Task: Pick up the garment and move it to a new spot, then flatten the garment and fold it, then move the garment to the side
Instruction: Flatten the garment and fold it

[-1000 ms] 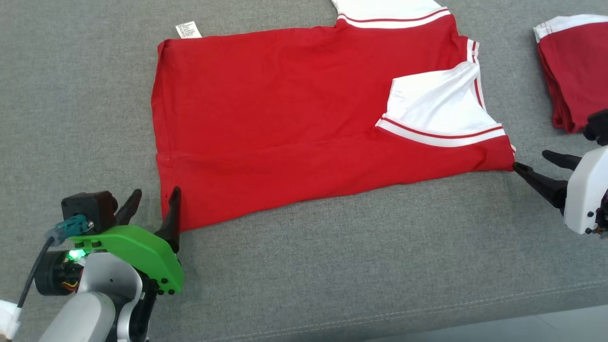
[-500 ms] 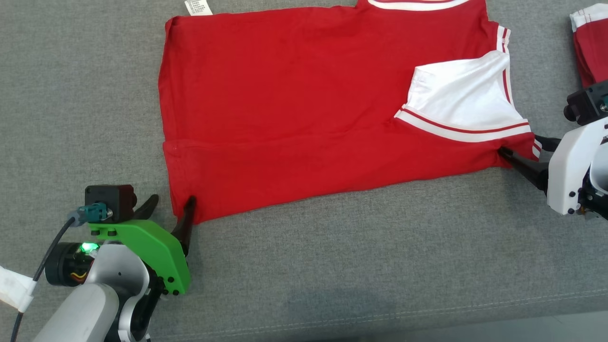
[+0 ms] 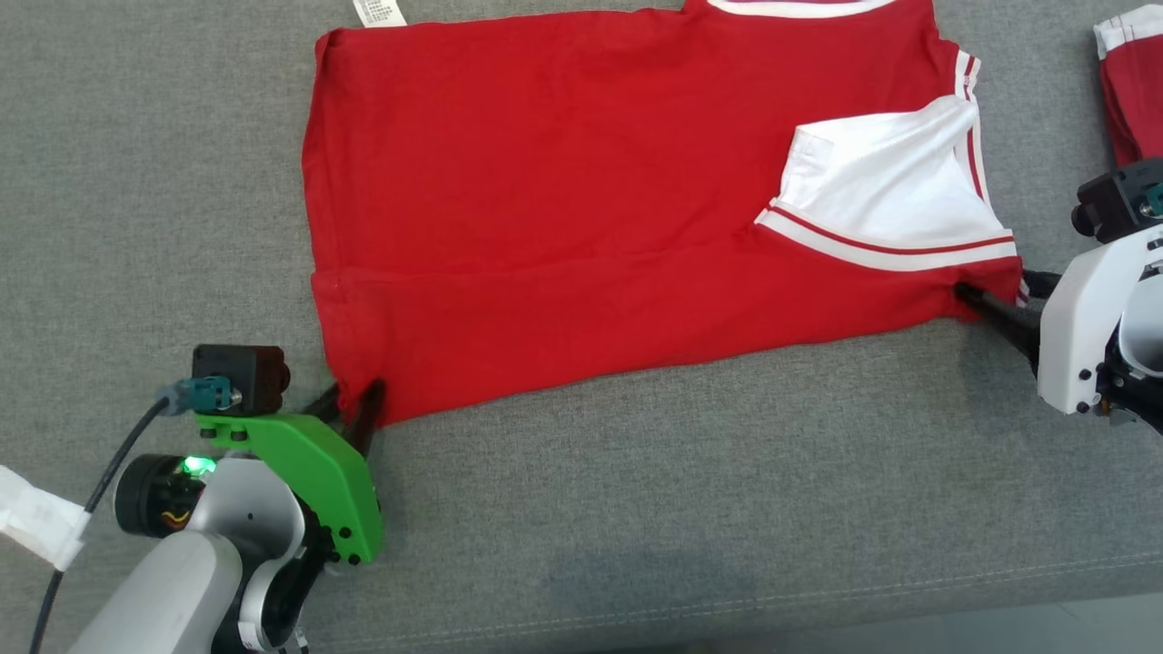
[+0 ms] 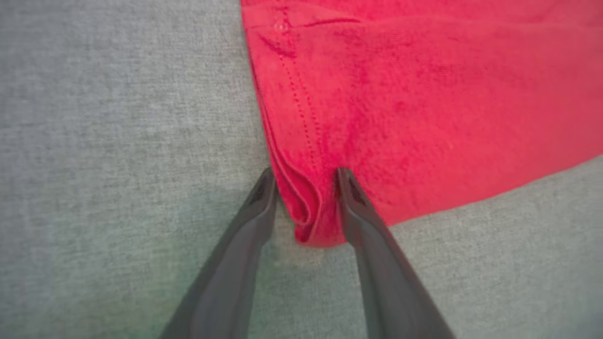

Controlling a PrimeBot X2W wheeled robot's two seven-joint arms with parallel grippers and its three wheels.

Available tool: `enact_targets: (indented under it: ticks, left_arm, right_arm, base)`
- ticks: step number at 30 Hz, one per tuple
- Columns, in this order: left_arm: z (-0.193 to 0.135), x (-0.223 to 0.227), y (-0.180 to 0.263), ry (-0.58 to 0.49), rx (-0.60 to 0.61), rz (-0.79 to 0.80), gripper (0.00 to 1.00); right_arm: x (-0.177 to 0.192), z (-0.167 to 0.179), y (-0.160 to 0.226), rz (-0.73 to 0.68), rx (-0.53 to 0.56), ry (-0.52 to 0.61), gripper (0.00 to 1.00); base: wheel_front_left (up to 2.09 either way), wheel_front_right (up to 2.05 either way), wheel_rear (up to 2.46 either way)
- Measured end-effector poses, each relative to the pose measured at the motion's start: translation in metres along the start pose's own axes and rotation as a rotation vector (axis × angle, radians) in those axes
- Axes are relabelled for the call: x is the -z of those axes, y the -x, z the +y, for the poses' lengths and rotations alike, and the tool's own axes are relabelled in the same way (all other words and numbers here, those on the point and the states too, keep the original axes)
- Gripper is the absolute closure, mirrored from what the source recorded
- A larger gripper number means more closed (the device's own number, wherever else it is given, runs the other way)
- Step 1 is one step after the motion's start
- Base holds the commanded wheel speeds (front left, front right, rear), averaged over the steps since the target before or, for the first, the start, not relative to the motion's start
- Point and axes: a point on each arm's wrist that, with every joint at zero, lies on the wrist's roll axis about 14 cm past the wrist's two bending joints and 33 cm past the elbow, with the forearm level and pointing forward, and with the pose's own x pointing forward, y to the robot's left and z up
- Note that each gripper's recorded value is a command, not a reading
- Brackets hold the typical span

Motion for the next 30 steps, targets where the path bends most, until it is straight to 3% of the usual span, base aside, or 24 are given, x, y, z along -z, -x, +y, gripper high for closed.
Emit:
enact_targets:
  ticks: [3,11,21,26,27,28,29,30]
  left_arm:
    - [-0.01,0.003,0.0,0.004,0.039,0.018,1.0]
    - [0.004,-0.003,0.023,-0.001,0.026,0.023,1.0]
    - [-0.013,0.008,0.069,-0.009,0.089,0.052,1.0]
    - [-0.02,0.041,0.072,0.079,0.095,0.106,1.0]
    - [-0.021,0.046,0.071,0.095,0.094,0.113,0.97]
    - [-0.023,0.051,0.069,0.103,0.094,0.122,0.82]
    - [-0.023,0.055,0.068,0.11,0.091,0.127,0.75]
    - [-0.024,0.056,0.066,0.123,0.088,0.121,0.53]
  right_arm:
    - [0.001,0.001,0.003,0.0,0.002,-0.002,1.0]
    - [0.002,-0.002,0.028,-0.007,0.004,-0.035,1.0]
    - [0.035,0.004,0.076,0.08,-0.011,-0.048,1.0]
    - [0.07,0.011,0.079,0.129,-0.025,-0.102,1.0]
    - [0.076,0.013,0.077,0.135,-0.03,-0.114,1.0]
    - [0.08,0.016,0.075,0.138,-0.035,-0.123,1.0]
    - [0.082,0.019,0.073,0.136,-0.038,-0.126,1.0]
    - [0.081,0.02,0.071,0.122,-0.035,-0.119,0.53]
  base:
    - [0.0,0.0,0.0]
    - [0.0,0.0,0.0]
    - [0.0,0.0,0.0]
    - [0.0,0.0,0.0]
    - [0.0,0.0,0.0]
    - [0.0,0.0,0.0]
    - [0.0,0.0,0.0]
    - [0.0,0.0,0.0]
